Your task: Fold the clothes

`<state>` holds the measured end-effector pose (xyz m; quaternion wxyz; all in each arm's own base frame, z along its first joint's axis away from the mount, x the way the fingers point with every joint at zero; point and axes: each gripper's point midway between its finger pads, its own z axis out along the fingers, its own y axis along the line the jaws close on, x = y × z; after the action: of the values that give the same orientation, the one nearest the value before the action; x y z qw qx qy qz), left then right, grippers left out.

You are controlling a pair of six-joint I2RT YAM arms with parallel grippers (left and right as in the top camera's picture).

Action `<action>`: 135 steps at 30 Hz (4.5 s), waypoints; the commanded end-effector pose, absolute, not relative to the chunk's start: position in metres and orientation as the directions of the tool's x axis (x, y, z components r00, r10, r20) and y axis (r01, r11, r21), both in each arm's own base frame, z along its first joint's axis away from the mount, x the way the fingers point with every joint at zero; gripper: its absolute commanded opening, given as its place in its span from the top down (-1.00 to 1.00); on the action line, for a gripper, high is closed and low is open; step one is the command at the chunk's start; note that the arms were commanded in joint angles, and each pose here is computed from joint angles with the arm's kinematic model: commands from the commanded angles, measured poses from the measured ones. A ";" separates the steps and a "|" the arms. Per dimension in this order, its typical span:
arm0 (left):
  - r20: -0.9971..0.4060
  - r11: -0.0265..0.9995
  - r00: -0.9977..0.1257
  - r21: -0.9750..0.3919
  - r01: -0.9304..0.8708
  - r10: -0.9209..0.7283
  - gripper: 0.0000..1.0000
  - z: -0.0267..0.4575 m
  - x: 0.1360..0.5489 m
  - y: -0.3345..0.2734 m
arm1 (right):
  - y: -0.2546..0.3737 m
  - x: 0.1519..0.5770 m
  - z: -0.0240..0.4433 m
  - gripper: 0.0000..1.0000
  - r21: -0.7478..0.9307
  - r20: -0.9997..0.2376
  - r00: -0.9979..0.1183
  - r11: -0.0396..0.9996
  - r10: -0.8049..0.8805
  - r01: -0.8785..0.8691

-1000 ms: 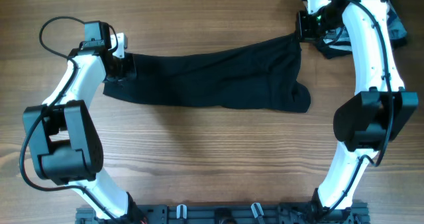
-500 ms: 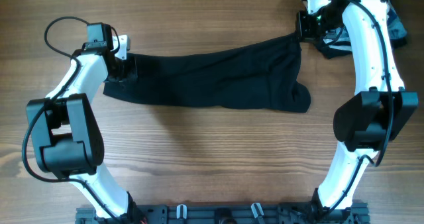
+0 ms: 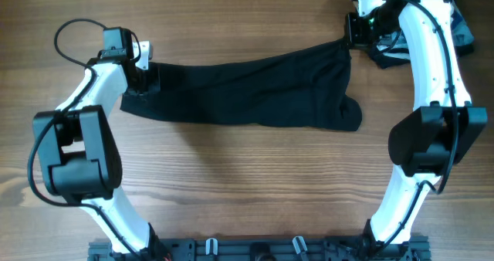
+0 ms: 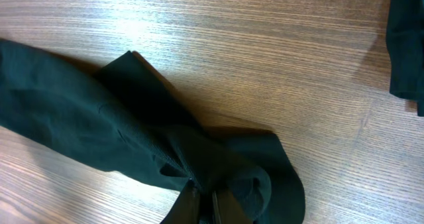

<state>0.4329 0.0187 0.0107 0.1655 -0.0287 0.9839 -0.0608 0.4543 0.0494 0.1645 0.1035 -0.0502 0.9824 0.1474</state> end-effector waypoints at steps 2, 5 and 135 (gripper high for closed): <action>-0.295 0.993 -0.954 -0.119 -0.025 -0.059 0.57 -0.002 0.429 0.018 | 0.047 0.455 0.158 0.89 0.262 -0.208 -0.975 0.956 -0.079 -0.134; -0.295 0.992 -0.953 -0.123 -0.027 -0.062 0.92 -0.002 0.429 0.017 | 0.048 0.455 0.158 0.89 0.263 -0.208 -0.975 0.955 -0.080 -0.134; -0.343 0.982 -0.925 -0.151 -0.117 -0.163 0.92 0.139 0.468 -0.001 | 0.126 0.532 0.308 0.91 0.183 -0.706 -0.693 0.908 -0.146 -0.377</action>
<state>0.4031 -0.0756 0.0262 0.0076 0.0456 0.9926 -0.1127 0.5455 0.1464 0.2655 0.3308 -0.1464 0.9181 0.1619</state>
